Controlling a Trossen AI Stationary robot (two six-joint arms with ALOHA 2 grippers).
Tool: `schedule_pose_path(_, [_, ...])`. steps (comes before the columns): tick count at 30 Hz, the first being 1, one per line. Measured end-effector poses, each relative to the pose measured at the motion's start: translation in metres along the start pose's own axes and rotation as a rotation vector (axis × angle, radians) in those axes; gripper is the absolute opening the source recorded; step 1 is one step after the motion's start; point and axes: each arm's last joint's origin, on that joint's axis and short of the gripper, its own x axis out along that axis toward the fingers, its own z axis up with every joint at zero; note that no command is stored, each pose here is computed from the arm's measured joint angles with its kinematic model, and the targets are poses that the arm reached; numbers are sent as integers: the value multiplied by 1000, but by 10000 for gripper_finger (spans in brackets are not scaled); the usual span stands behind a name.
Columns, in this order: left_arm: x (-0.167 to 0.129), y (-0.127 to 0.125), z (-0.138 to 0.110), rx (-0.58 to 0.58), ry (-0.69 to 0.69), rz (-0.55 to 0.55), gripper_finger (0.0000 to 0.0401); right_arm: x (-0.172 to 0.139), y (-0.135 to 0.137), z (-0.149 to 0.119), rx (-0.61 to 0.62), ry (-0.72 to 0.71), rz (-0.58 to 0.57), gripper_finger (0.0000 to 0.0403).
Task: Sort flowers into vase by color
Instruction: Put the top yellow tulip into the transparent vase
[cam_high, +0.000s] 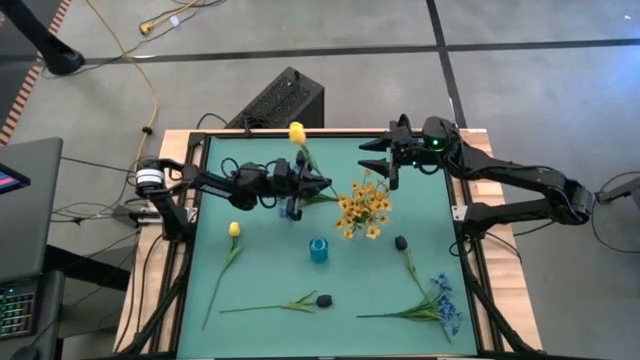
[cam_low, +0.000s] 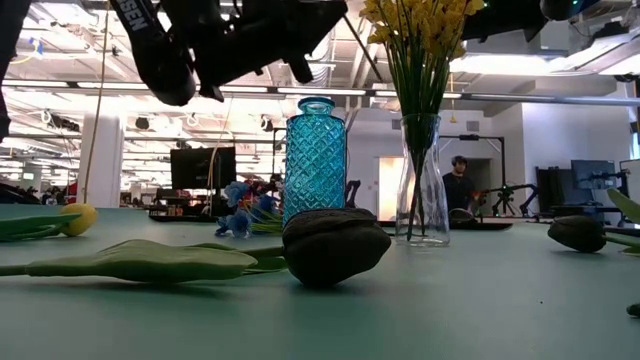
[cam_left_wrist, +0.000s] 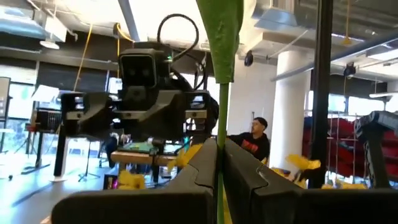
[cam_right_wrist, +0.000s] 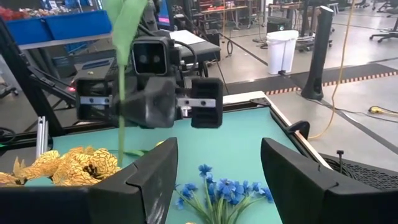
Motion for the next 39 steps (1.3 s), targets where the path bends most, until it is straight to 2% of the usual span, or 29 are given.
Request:
schedule_pose_path(7, [15,-8,-10,3,9,-34,0,0,0,0,1,-2,0,255])
schedule_pose_path(16, [17,-9,-16,-22,41,-48,0,0,0,0,5,-4,1,255])
schedule_pose_path(22, [17,-8,-22,32,87,14,0,0,0,0,5,-3,1,255])
schedule_pose_path(27, [18,-11,-23,92,95,6,0,0,0,0,5,-4,1,255])
schedule_pose_path(33, [18,-12,-23,110,84,11,0,0,0,0,6,-3,1,255])
schedule_pose_path(39, [22,-10,-43,90,64,8,0,0,0,0,8,-4,2,255])
